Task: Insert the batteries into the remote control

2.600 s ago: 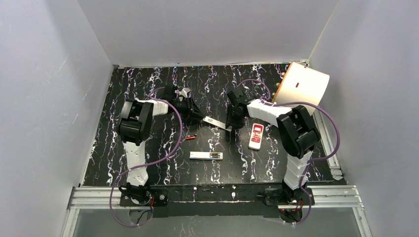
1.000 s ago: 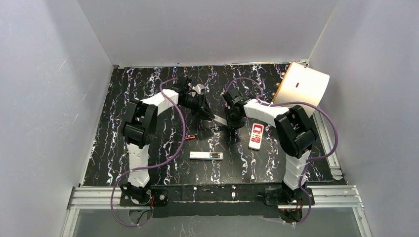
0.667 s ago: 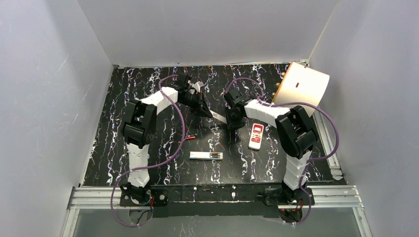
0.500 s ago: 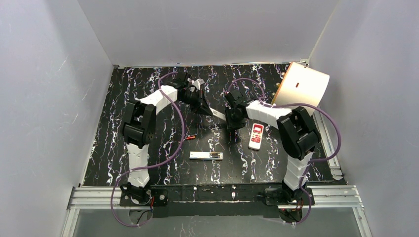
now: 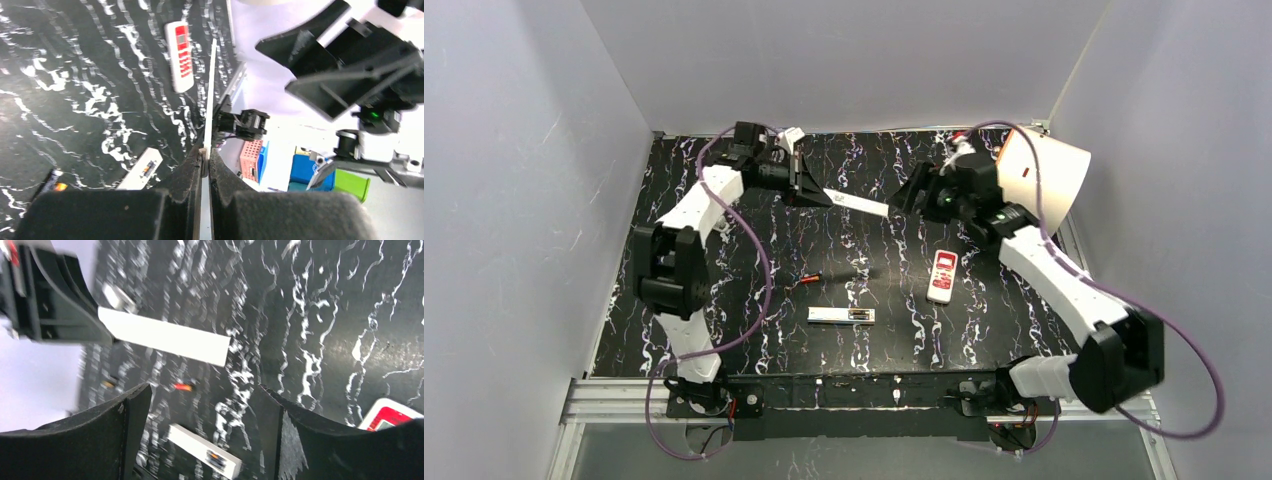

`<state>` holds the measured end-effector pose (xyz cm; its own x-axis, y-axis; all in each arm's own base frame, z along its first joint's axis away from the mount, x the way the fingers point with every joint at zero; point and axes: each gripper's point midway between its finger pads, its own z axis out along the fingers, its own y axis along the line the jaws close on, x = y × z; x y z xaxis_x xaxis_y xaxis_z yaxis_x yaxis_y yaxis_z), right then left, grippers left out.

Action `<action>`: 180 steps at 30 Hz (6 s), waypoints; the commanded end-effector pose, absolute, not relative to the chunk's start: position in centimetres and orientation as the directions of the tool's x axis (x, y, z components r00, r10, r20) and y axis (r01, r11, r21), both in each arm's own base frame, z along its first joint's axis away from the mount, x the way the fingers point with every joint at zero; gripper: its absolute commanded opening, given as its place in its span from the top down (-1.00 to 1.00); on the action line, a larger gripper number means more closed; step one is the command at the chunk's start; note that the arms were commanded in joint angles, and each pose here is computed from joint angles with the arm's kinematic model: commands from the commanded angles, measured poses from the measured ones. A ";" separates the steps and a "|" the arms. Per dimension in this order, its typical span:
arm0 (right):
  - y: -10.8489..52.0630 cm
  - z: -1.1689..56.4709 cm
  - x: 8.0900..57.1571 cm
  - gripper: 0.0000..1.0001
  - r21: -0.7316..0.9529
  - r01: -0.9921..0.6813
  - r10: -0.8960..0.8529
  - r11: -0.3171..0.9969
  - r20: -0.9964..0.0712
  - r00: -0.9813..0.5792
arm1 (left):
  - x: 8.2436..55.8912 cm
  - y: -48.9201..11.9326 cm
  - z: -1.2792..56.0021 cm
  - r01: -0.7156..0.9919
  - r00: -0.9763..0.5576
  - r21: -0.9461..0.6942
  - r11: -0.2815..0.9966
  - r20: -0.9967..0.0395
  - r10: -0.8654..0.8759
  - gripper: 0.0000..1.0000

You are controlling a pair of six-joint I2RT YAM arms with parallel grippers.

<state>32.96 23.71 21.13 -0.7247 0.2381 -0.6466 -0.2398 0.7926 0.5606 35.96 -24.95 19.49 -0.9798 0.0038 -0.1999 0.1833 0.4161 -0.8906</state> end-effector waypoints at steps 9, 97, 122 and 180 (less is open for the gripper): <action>26.9 34.4 30.3 -0.49 0.855 -0.444 0.518 0.268 -0.517 -0.682 | 30.4 -24.9 32.8 0.377 -0.926 -0.925 0.045 -0.375 0.049 1.00; 32.2 10.0 17.1 0.97 0.916 -0.085 0.319 0.392 -0.222 -0.922 | 18.7 -17.0 7.2 -0.183 -0.975 -0.727 0.661 0.048 -0.218 -0.30; 29.8 4.1 16.2 0.97 0.793 0.000 0.267 0.610 -0.206 -0.941 | 18.3 -17.8 5.6 -0.182 -0.981 -0.693 0.698 0.076 -0.180 -0.13; 28.1 8.4 17.1 -0.14 0.717 -0.042 0.234 0.696 -0.282 -0.931 | 15.3 -14.1 -2.4 -0.196 -0.975 -0.272 0.942 0.159 -0.157 0.56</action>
<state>16.55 29.16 6.12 -0.9442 0.2131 -0.2513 -0.0406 0.6817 0.7305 18.12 -19.27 2.54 -0.9828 -0.1284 0.1329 -0.1820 0.7980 -0.5745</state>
